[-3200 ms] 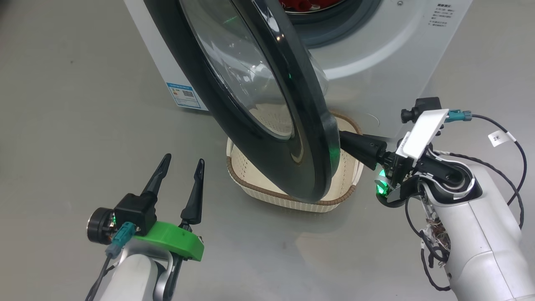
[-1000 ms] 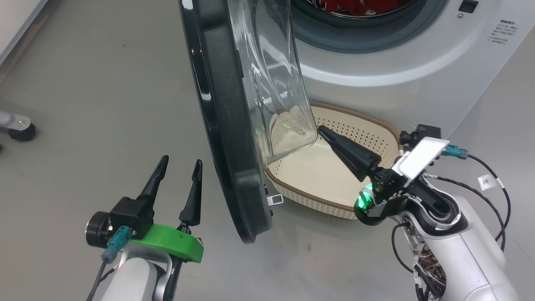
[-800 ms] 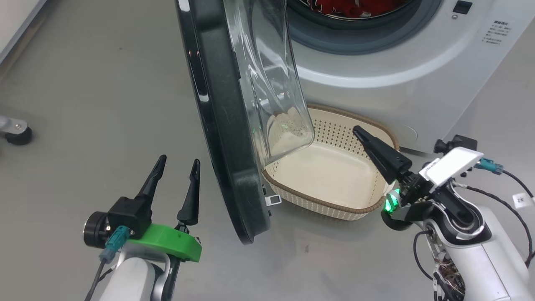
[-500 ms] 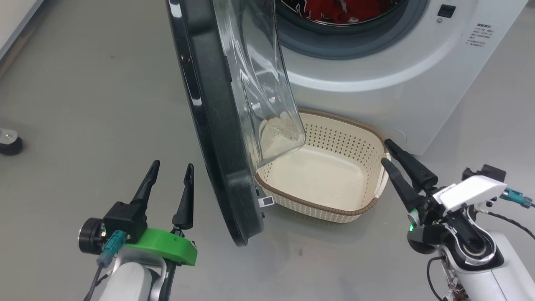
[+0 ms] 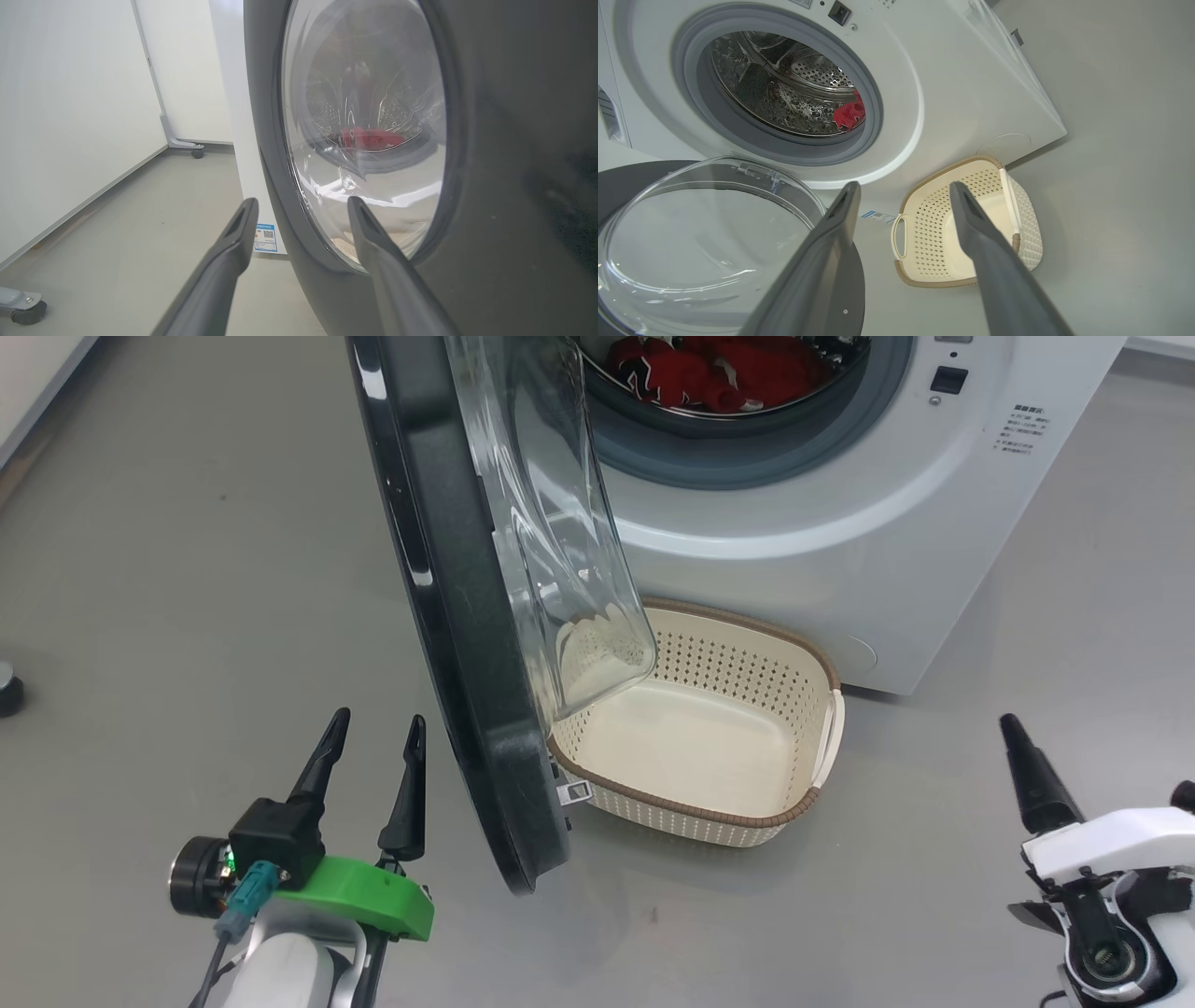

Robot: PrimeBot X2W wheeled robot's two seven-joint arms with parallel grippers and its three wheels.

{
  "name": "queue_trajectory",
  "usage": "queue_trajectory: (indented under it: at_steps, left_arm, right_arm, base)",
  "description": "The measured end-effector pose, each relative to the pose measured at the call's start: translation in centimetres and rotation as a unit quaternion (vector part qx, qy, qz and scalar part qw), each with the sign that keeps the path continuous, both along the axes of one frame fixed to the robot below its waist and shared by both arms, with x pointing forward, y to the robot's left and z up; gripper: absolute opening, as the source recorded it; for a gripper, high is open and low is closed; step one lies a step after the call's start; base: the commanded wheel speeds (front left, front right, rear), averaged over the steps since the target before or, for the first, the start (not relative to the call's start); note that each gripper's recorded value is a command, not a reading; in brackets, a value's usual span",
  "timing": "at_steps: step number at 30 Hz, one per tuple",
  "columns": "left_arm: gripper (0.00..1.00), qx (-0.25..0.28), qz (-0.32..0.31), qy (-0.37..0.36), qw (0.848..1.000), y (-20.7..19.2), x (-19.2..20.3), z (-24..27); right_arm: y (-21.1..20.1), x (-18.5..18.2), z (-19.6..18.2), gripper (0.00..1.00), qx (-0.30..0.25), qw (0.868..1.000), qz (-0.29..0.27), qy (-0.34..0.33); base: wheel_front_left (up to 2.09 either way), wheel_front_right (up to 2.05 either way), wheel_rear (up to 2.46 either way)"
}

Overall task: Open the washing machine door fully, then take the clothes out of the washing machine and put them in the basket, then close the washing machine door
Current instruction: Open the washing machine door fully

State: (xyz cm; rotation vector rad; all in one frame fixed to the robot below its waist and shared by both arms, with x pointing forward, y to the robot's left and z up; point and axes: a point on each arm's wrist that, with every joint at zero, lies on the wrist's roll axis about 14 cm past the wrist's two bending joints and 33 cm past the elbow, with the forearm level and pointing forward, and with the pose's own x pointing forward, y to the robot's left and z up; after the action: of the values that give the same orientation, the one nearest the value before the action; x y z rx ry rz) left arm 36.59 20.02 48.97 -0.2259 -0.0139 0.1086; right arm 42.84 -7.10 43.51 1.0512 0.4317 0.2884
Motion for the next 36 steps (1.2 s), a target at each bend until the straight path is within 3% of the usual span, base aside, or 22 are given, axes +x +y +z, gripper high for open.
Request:
queue_trajectory:
  at_steps: [6,10,16,19,24,36]
  left_arm:
    - [1.00,0.000,-0.002,0.002,1.000,-0.1,0.0,-0.1]
    - [1.00,0.002,-0.003,0.004,1.000,-0.2,0.1,-0.2]
    - [1.00,0.003,-0.005,0.006,1.000,-0.2,0.2,-0.4]
    - [1.00,0.003,-0.005,0.007,1.000,-0.3,0.2,-0.5]
    - [1.00,0.003,-0.003,0.008,1.000,-0.2,0.2,-0.5]
    - [1.00,0.003,-0.004,0.011,1.000,-0.2,0.3,-0.7]
  right_arm:
    - [-4.4,1.1,0.2,1.00,-0.143,0.986,-0.050,-0.071]
    - [-6.8,1.8,1.4,1.00,-0.242,0.958,-0.075,-0.133]
    - [-7.9,2.1,1.6,1.00,-0.362,0.916,-0.051,-0.163]
    - [-7.6,2.0,1.8,1.00,-0.394,0.901,-0.043,-0.177]
    - [-6.2,2.0,3.1,1.00,-0.407,0.888,-0.037,-0.212]
    - [-2.8,0.4,3.4,1.00,-0.394,0.889,-0.028,-0.230]
  base:
    - [0.00,0.00,0.00]
    - [0.00,0.00,0.00]
    - [0.00,0.00,0.00]
    - [0.00,0.00,0.00]
    - [0.00,0.00,0.00]
    - [0.00,0.00,0.00]
